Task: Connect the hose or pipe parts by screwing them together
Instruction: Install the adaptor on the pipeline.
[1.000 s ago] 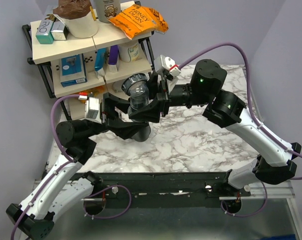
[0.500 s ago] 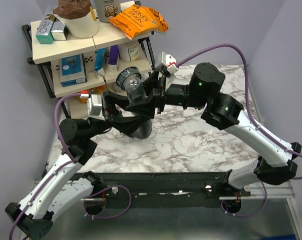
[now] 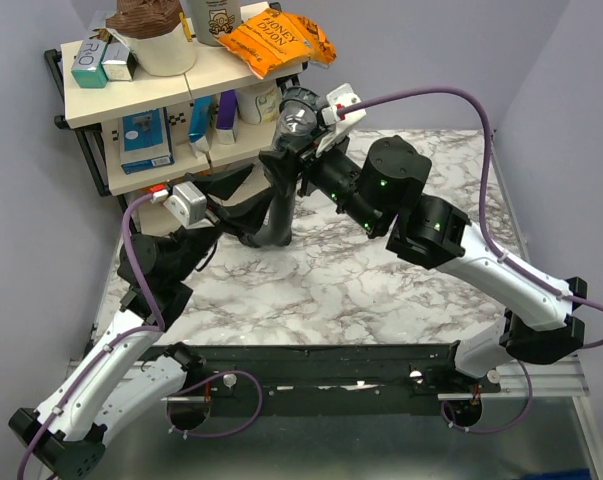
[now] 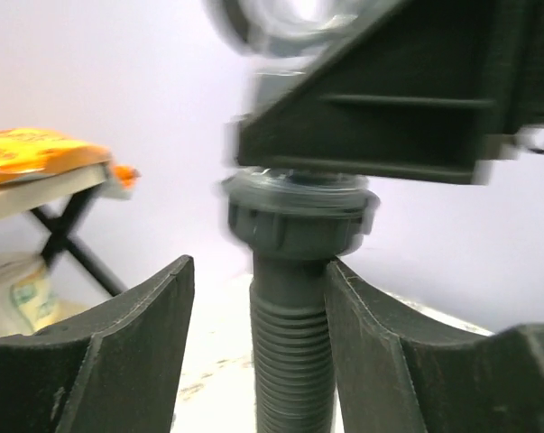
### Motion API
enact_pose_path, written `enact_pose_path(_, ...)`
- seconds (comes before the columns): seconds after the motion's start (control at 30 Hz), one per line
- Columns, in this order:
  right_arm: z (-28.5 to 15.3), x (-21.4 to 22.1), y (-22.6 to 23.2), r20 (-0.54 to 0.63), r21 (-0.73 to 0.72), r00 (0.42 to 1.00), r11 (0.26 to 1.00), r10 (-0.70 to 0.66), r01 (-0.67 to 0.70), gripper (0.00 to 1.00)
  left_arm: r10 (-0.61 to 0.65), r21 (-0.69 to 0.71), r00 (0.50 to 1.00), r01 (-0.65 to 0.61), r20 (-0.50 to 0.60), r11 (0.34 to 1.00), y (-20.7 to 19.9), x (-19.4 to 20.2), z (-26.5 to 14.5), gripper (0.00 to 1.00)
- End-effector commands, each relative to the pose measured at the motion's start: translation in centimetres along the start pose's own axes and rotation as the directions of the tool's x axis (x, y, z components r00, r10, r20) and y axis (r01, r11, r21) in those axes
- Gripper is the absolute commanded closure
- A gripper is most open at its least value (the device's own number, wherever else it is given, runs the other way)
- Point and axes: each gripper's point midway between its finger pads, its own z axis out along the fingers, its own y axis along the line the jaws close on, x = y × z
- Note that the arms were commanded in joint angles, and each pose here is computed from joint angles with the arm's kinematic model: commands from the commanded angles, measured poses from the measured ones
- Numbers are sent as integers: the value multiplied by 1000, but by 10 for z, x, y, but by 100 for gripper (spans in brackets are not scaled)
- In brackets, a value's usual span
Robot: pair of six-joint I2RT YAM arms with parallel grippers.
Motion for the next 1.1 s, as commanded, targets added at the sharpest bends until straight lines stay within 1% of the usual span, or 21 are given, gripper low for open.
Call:
enact_pose_path(0.0, -10, 21, 25, -56, -18, 998, 1000, 8, -9, 99, 114, -250, 990, -90, 80, 964, 49, -31, -4, 100)
enact_pose_path(0.03, -10, 17, 36, -32, -57, 999, 998, 36, -37, 99, 87, -211, 992, -67, 91, 975, 41, -32, -2, 100)
enact_pose_path(0.07, -9, 26, 41, -41, -78, 998, 996, 37, -40, 99, 69, -177, 993, -52, 91, 983, 35, -30, -1, 100)
enact_pose_path(0.1, -9, 25, 45, -33, -91, 998, 994, 49, -52, 99, 52, -98, 995, -43, 84, 994, 20, -28, 0, 100)
enact_pose_path(0.17, -10, 20, 52, -19, -124, 997, 990, 70, -72, 99, -11, 3, 997, 11, 74, 1000, 0, -26, -1, 100)
enact_pose_path(0.2, -11, 16, 51, -12, -125, 997, 989, 73, -74, 99, -32, 100, 998, 26, 54, 995, -17, -23, -2, 90)
enact_pose_path(0.27, -15, 7, 51, 7, -140, 998, 988, 66, -65, 99, -64, 232, 998, 59, 16, 971, -42, -19, -9, 73)
enact_pose_path(0.3, -17, 4, 51, 13, -142, 998, 988, 63, -61, 99, -71, 287, 997, 69, -1, 956, -53, -16, -13, 58)
enact_pose_path(0.33, -21, -3, 48, 28, -144, 998, 989, 49, -45, 99, -81, 392, 996, 86, -29, 916, -72, -15, -22, 51)
enact_pose_path(0.37, -23, -7, 46, 36, -139, 998, 989, 46, -41, 99, -84, 431, 995, 96, -46, 897, -79, -13, -26, 45)
enact_pose_path(0.4, -26, -14, 44, 50, -136, 998, 990, 40, -33, 99, -84, 478, 994, 106, -68, 872, -88, -11, -31, 26)
enact_pose_path(0.43, -27, -16, 41, 52, -128, 998, 991, 33, -26, 99, -81, 536, 992, 123, -102, 835, -98, -6, -39, 14)
enact_pose_path(0.47, -29, -20, 38, 61, -122, 998, 993, 4, 4, 99, -74, 552, 991, 123, -111, 825, -101, -3, -41, 1)
enact_pose_path(0.57, -38, -33, 29, 77, -97, 997, 995, -13, 20, 99, -62, 531, 991, 115, -117, 840, -97, 0, -41, 1)
enact_pose_path(0.63, -42, -36, 26, 84, -94, 996, 995, -27, 35, 99, -48, 543, 992, 105, -118, 833, -98, 0, -41, 1)
enact_pose_path(0.8, -48, -39, 20, 90, -88, 995, 995, -47, 55, 99, -58, 645, 986, 147, -157, 750, -116, 0, -56, 1)
enact_pose_path(0.87, -46, -36, 23, 84, -100, 995, 993, -48, 56, 99, -95, 651, 983, 176, -157, 739, -119, -6, -56, 1)
enact_pose_path(0.9, -45, -34, 24, 79, -107, 996, 993, -48, 56, 99, -116, 640, 981, 190, -156, 745, -118, -8, -54, 1)
enact_pose_path(1.0, -41, -33, 30, 82, -133, 996, 990, -42, 52, 99, -197, 536, 973, 231, -120, 812, -102, -20, -37, 1)
enact_pose_path(1.03, -40, -34, 30, 83, -136, 996, 989, -41, 52, 99, -245, 426, 966, 254, -78, 868, -84, -26, -24, 1)
enact_pose_path(1.07, -40, -38, 33, 93, -151, 995, 987, -37, 51, 99, -271, 366, 961, 274, -61, 889, -74, -27, -17, 1)
